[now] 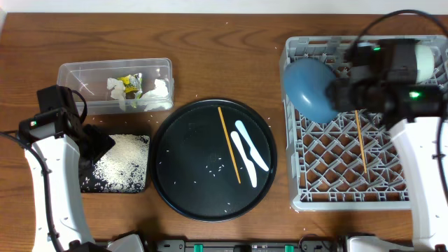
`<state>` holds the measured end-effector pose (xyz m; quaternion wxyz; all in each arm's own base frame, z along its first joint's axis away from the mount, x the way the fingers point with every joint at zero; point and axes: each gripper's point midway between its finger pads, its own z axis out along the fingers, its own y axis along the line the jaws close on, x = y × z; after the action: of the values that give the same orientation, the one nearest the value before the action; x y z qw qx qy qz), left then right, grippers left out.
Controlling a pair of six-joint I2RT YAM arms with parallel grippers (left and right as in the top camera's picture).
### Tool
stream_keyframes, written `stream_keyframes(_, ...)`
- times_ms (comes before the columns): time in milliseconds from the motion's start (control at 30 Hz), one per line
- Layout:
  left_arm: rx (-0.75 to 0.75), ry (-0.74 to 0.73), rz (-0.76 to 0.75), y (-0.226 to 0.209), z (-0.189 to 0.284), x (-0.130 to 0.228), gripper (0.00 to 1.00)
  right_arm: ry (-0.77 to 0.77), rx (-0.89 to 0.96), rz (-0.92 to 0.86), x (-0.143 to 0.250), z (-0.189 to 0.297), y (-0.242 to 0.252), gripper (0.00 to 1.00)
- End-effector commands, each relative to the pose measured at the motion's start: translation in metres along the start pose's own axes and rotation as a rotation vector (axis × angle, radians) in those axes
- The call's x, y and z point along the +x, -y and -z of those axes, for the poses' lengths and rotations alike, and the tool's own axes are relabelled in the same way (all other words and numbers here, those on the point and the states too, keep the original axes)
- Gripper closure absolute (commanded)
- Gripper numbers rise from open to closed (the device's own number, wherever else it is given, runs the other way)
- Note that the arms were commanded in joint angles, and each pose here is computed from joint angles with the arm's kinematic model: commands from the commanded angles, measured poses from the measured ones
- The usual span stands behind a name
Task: Sort waste into correct bins and load items into the dishwasher rack
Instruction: 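Release the chopstick and move the right gripper back toward the round tray, then grasp the second chopstick on the round tray with the right gripper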
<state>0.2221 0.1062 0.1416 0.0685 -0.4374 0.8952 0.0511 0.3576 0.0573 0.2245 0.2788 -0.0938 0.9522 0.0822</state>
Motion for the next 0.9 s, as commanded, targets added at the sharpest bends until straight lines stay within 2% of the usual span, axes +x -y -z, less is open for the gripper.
stream_keyframes(0, -0.007, -0.008, 0.010, -0.002, -0.002, 0.001, 0.27, -0.073, -0.139, 0.048, 0.013, -0.018, -0.057, 0.43)
stream_keyframes(100, -0.007, -0.008, 0.010, -0.002, -0.002, 0.001, 0.27, -0.128, -0.180, 0.104, 0.024, -0.032, -0.095, 0.43)
stream_keyframes(333, -0.007, -0.008, 0.010, -0.002, -0.002, 0.001, 0.26, -0.292, -0.147, 0.172, 0.065, -0.084, -0.156, 0.43)
stream_keyframes(567, -0.007, -0.008, 0.010, -0.002, -0.002, 0.001, 0.27, -0.379, -0.147, 0.163, 0.103, -0.137, -0.213, 0.44)
stream_keyframes(700, -0.007, -0.008, 0.010, -0.002, -0.002, 0.001, 0.27, -0.397, -0.156, 0.194, 0.121, -0.164, -0.235, 0.45)
stream_keyframes(867, -0.007, -0.008, 0.010, -0.002, -0.002, 0.001, 0.27, -0.430, -0.037, 0.166, 0.142, -0.191, -0.228, 0.45)
